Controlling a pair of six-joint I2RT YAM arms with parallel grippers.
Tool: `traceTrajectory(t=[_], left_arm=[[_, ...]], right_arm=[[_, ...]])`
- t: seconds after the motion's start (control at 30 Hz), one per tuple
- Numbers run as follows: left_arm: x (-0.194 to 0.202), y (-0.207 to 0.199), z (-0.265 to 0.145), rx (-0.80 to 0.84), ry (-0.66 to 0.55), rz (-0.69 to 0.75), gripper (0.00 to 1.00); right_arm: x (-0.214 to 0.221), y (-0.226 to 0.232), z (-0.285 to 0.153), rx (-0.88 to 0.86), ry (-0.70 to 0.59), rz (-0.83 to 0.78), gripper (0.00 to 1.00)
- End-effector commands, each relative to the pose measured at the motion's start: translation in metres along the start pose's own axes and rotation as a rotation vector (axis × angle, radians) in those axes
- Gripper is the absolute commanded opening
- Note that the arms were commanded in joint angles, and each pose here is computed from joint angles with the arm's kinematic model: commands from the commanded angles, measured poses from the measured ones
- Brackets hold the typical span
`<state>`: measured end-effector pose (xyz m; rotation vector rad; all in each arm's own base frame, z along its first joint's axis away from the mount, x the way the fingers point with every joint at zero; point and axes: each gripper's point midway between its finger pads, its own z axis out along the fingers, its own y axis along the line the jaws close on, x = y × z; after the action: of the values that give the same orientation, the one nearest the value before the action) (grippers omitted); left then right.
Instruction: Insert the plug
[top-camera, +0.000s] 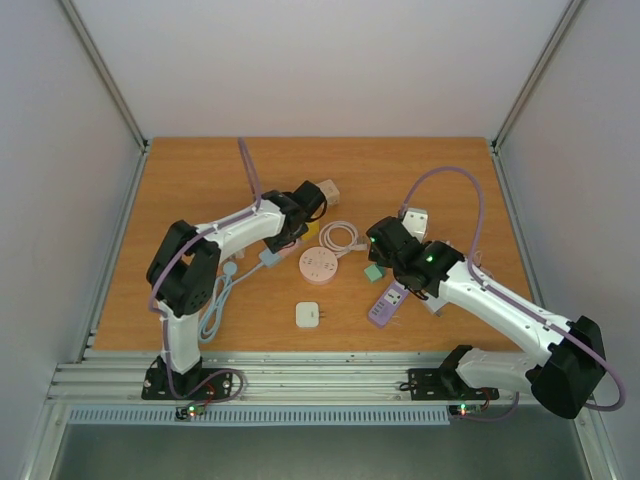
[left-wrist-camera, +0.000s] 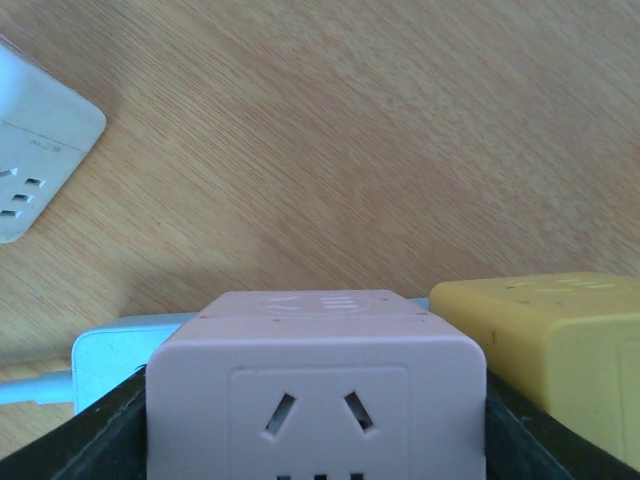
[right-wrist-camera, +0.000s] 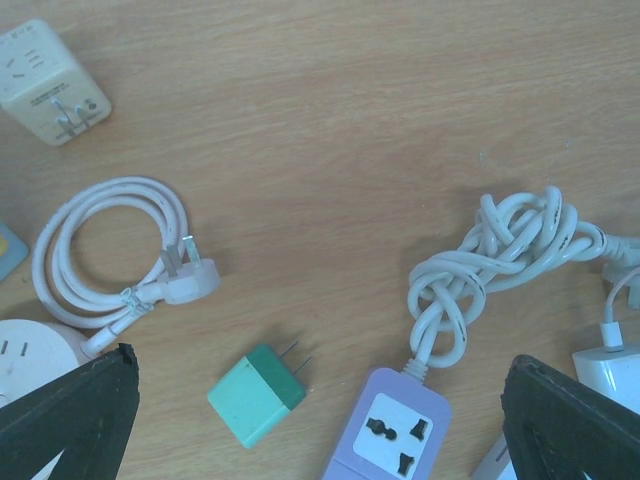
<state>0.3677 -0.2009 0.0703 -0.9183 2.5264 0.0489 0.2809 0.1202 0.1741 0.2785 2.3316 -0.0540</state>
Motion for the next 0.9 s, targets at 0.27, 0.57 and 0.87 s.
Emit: traceTrajectory(t=[0.27,0.57,0.87], left_arm=[[-0.015,-0.001,-0.049,0.161,0.002,0.081,0.79],[-0.014,-0.008,-0.066,0.353,0.004,0.320,0.75],[0.016,-0.005,-0.074,0.649,0.114,0.474,0.70]], right_arm=[[-0.013,-0.001,-0.012,-0.040,-0.041,0.023,0.98],[-0.009,0.011,-0.016,-0.119,-0.014,-0.044,0.98],[0.029,-0.025,0.007,-0.033,0.225,0.008,0.98]])
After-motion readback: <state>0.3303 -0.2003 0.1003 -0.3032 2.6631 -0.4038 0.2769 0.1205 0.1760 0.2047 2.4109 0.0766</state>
